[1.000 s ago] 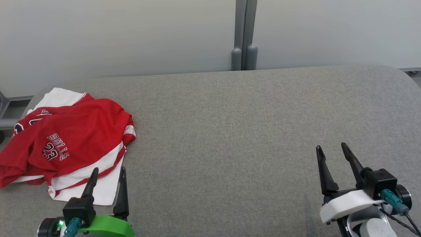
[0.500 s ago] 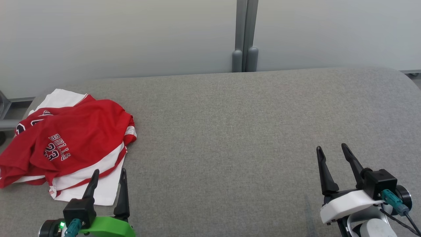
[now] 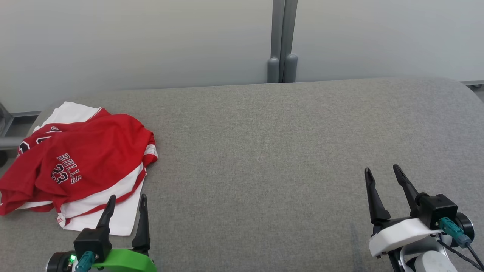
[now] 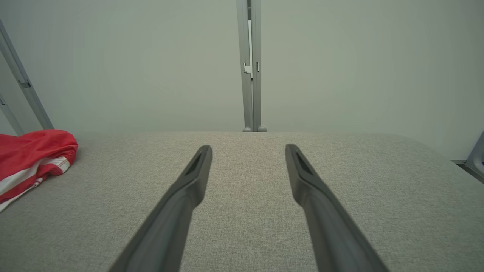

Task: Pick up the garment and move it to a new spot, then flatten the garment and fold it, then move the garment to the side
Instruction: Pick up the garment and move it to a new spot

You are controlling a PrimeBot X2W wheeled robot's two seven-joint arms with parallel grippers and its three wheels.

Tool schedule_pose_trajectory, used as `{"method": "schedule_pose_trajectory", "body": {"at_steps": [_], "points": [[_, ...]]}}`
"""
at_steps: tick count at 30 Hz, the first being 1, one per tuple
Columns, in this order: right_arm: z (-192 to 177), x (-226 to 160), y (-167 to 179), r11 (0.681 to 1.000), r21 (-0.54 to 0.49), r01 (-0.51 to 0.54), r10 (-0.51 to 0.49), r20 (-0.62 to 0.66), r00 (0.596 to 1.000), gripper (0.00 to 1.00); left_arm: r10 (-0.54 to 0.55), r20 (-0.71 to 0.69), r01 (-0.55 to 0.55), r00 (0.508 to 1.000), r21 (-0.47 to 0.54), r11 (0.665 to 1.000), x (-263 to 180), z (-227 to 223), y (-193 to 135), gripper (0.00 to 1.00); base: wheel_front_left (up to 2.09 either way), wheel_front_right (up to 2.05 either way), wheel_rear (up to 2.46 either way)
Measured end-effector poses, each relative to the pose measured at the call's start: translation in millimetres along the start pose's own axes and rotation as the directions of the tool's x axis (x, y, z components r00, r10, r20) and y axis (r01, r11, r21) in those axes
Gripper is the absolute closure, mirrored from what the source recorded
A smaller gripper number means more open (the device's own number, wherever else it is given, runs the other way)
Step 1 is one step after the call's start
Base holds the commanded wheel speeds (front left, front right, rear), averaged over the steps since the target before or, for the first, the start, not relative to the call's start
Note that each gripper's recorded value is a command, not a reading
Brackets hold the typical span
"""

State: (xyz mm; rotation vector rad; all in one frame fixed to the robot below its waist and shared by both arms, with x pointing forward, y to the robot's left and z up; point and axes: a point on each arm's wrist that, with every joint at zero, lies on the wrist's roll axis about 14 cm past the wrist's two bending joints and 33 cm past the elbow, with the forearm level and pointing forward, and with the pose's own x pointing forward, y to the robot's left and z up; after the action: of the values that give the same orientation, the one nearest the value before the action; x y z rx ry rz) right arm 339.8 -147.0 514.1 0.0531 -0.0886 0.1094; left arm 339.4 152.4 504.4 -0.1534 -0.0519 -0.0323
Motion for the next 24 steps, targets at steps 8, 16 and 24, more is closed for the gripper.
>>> {"method": "schedule_pose_trajectory", "body": {"at_steps": [8, 16, 24], "points": [[-1, 1, 0, 1.0, 0.001, -0.002, 0.002, -0.002, 1.0, 0.0, 0.004, -0.002, -0.004, 1.0, 0.0, 1.0, -1, -1, 1, 0.0, 0.0, 0.0, 0.0], [-1, 7, 3, 1.0, 0.0, -0.014, 0.014, -0.004, 1.0, 0.0, 0.006, -0.004, -0.006, 1.0, 0.003, 1.0, -4, -1, 2, 0.0, 0.0, 0.0, 0.0], [-4, 20, 36, 0.991, 0.014, -0.129, 0.13, -0.01, 0.992, 0.0, 0.09, 0.027, -0.091, 0.996, 0.006, 0.996, -13, 8, 27, 0.0, 0.0, 0.0, 0.0]]}}
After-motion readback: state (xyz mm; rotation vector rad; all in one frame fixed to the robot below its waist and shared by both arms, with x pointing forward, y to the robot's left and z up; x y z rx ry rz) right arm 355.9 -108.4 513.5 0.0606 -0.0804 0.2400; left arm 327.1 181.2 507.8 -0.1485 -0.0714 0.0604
